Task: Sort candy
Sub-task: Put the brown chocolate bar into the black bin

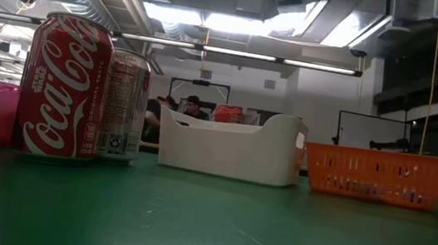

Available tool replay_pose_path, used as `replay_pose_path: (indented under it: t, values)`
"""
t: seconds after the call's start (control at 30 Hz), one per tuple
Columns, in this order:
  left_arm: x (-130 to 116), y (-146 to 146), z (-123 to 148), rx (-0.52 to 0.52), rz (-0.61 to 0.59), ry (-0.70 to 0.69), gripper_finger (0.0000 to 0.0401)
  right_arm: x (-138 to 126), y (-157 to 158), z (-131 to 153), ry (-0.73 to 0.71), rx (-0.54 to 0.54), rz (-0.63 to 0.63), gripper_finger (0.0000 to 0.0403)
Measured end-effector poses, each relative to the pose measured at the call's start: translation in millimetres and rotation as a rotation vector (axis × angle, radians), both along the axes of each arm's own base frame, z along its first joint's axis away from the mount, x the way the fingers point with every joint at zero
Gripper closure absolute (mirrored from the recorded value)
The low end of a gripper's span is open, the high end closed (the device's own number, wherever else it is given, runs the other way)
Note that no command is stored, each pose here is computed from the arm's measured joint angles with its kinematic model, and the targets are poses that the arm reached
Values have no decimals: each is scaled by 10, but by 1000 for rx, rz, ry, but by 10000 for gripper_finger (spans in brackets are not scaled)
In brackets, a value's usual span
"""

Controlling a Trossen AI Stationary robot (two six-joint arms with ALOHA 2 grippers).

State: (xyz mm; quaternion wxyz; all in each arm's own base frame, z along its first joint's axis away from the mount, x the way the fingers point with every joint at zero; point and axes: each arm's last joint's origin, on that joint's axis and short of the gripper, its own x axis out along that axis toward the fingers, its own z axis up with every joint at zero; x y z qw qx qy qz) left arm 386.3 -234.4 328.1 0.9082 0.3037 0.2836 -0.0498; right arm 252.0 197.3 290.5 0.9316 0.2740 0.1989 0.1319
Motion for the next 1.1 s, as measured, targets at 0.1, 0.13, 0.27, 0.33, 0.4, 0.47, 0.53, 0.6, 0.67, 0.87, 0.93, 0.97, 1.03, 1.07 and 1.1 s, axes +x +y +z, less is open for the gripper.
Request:
replay_pose_path:
  t: [0.1,0.13,0.27,0.33,0.4,0.47,0.53,0.6,0.67,0.87,0.93,0.97,1.03,1.07,1.1]
  values:
    - [-2,-3,0,-7,3,0,397,0,0,0,0,0,-1,244]
    - [-3,-5,0,-16,9,-1,397,0,0,0,-1,-1,0,230]
    - [-26,10,21,-40,28,4,397,10,-17,-6,-14,-52,11,189]
    - [-64,26,66,-63,45,3,397,-8,-33,4,-9,-71,21,178]
    - [-115,61,128,-83,64,7,397,-27,-74,31,-9,-93,20,175]
    - [-161,93,185,-99,79,9,397,-74,-111,63,-8,-138,35,174]
    - [-207,123,229,-109,89,18,397,-112,-159,94,-6,-177,42,174]
    - [-262,158,284,-124,101,27,397,-164,-203,132,-5,-212,45,174]
    - [-324,202,342,-152,121,38,397,-213,-245,170,-5,-237,48,174]
    - [-538,368,517,-238,207,80,397,-321,-349,203,36,-297,7,173]
    - [-610,438,583,-270,243,87,397,-345,-372,200,52,-315,-1,173]
    - [-654,470,610,-283,261,96,397,-357,-385,190,65,-329,-7,173]
    - [-744,532,663,-320,288,124,397,-371,-396,164,90,-351,-6,173]
    - [-791,561,688,-342,300,141,397,-379,-403,150,105,-363,-4,173]
    - [-836,586,705,-364,312,164,397,-387,-409,136,119,-374,-2,173]
